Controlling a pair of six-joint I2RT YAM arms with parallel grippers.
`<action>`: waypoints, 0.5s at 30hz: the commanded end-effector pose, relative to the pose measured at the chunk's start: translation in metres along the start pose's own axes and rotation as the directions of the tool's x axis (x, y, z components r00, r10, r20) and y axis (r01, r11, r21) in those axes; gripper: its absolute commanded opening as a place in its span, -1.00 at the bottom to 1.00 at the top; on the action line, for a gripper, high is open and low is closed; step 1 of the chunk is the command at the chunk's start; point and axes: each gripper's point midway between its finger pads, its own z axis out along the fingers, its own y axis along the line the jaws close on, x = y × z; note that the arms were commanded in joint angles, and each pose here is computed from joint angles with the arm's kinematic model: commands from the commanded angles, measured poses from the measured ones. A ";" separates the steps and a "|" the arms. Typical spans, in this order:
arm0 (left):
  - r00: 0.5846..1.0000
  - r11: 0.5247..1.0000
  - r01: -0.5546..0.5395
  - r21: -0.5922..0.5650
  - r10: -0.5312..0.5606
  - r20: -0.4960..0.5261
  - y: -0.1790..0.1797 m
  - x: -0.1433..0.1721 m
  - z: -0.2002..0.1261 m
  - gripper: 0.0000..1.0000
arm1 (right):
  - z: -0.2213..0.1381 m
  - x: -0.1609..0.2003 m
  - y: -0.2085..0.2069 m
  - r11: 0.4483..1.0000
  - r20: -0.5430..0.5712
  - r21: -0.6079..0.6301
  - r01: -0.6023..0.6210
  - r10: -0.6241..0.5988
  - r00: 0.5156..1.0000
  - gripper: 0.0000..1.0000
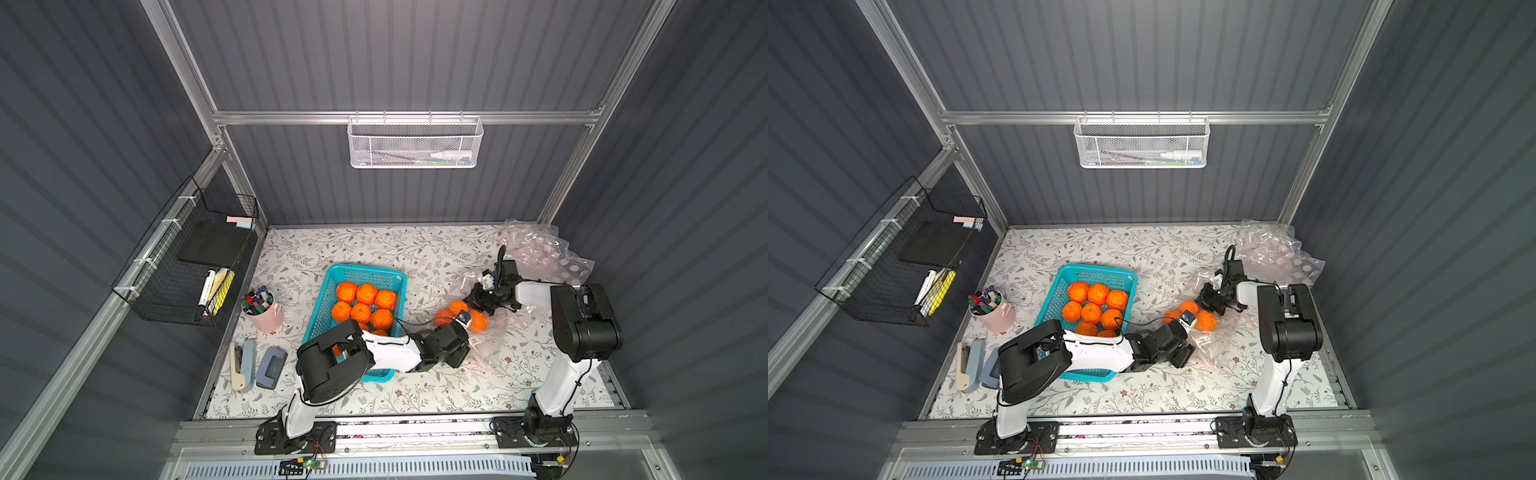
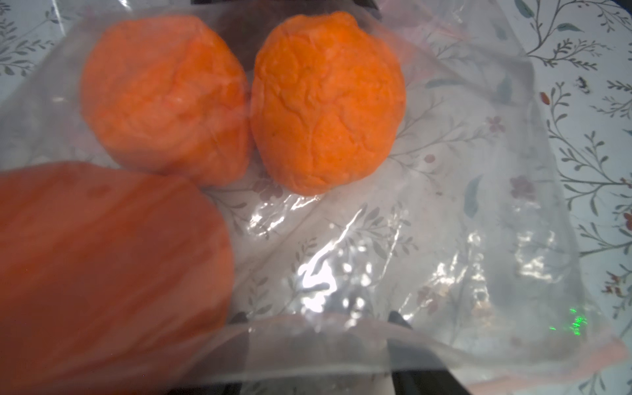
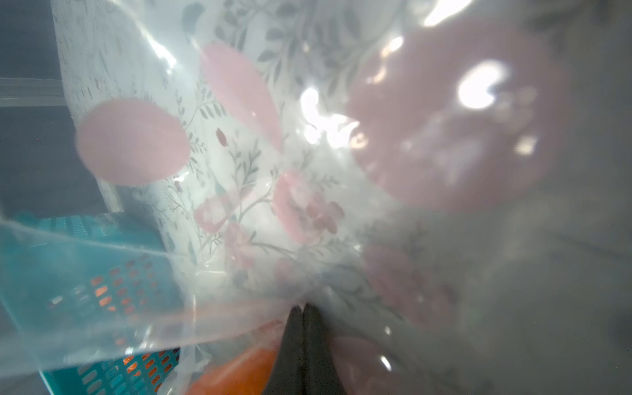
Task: Open the zip-top bag and take out the orange
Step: Adjust the zipper food storage bag at the center of the board.
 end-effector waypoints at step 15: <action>0.996 0.997 0.026 -0.066 -0.020 0.089 0.008 -0.065 -0.045 0.42 | 0.009 0.017 -0.021 0.997 -0.054 0.056 -0.048 0.051 0.997 -0.96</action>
